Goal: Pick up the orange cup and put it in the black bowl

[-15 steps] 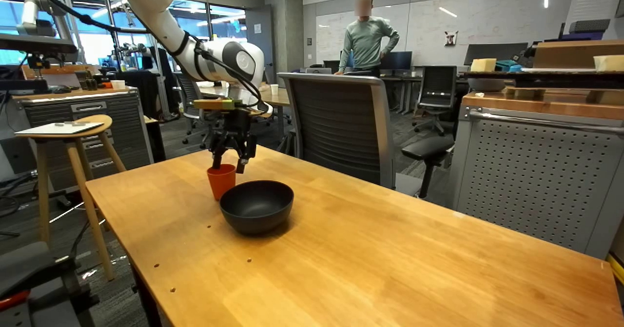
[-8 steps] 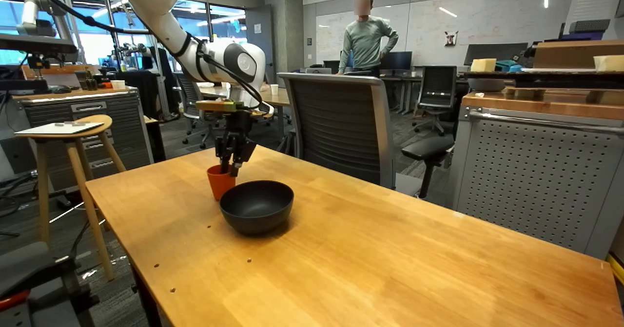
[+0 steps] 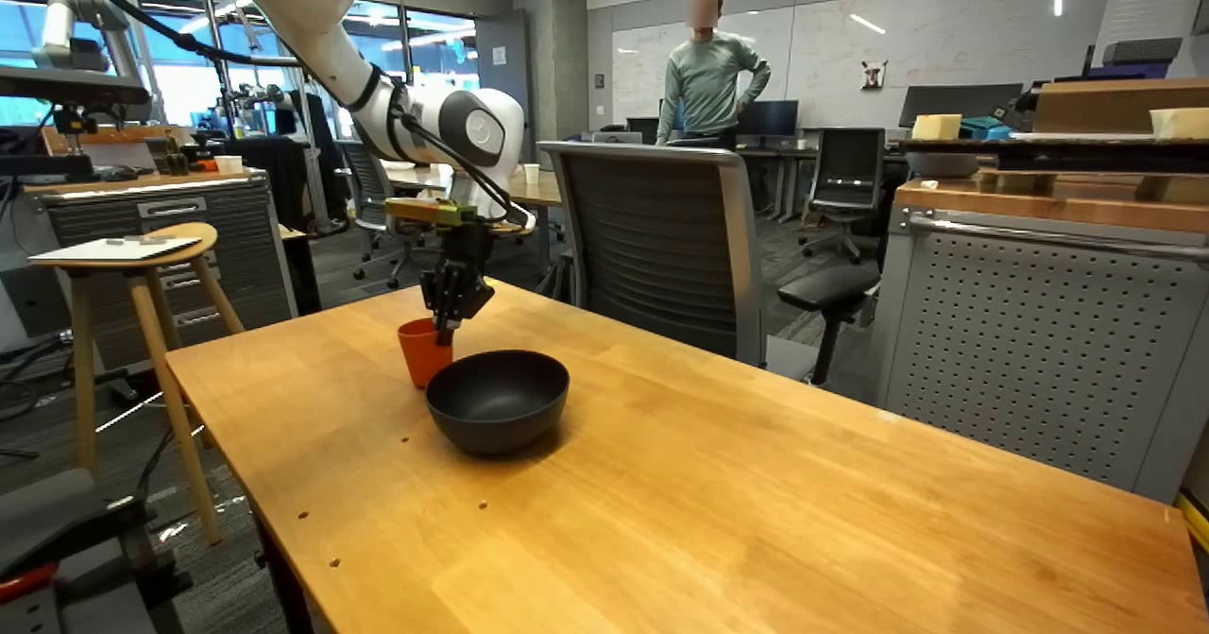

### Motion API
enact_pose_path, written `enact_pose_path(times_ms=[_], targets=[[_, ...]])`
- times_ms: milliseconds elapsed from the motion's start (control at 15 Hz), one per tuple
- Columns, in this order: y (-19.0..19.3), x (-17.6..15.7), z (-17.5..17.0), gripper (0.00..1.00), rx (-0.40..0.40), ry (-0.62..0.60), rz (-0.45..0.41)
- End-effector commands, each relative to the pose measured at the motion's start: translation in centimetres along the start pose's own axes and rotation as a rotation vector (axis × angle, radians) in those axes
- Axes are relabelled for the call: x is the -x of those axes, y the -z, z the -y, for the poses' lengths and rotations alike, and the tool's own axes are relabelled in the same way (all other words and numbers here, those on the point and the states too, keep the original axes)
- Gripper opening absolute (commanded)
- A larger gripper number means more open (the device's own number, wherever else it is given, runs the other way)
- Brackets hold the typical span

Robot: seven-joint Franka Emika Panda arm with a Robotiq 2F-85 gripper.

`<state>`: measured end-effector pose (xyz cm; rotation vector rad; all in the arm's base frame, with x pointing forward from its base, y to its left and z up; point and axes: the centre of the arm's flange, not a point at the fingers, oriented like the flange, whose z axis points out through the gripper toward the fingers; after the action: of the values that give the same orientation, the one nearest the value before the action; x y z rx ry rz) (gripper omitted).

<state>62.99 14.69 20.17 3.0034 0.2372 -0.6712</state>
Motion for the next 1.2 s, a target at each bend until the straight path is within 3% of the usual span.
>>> enact_pose_path(times_ms=[0, 333, 600, 867, 1133], targets=[[1.0, 1.3, -1.1, 0.02, -0.032, 0.007, -0.011], [7.5, 6.0, -4.4, 0.02, -0.005, -0.078, -0.112], [11.0, 10.5, -9.2, 0.02, -0.008, -0.233, -0.185], [9.2, 13.0, -13.7, 0.02, -0.047, -0.392, -0.178], [4.9, 12.2, -16.4, 0.02, -0.079, -0.467, -0.146]])
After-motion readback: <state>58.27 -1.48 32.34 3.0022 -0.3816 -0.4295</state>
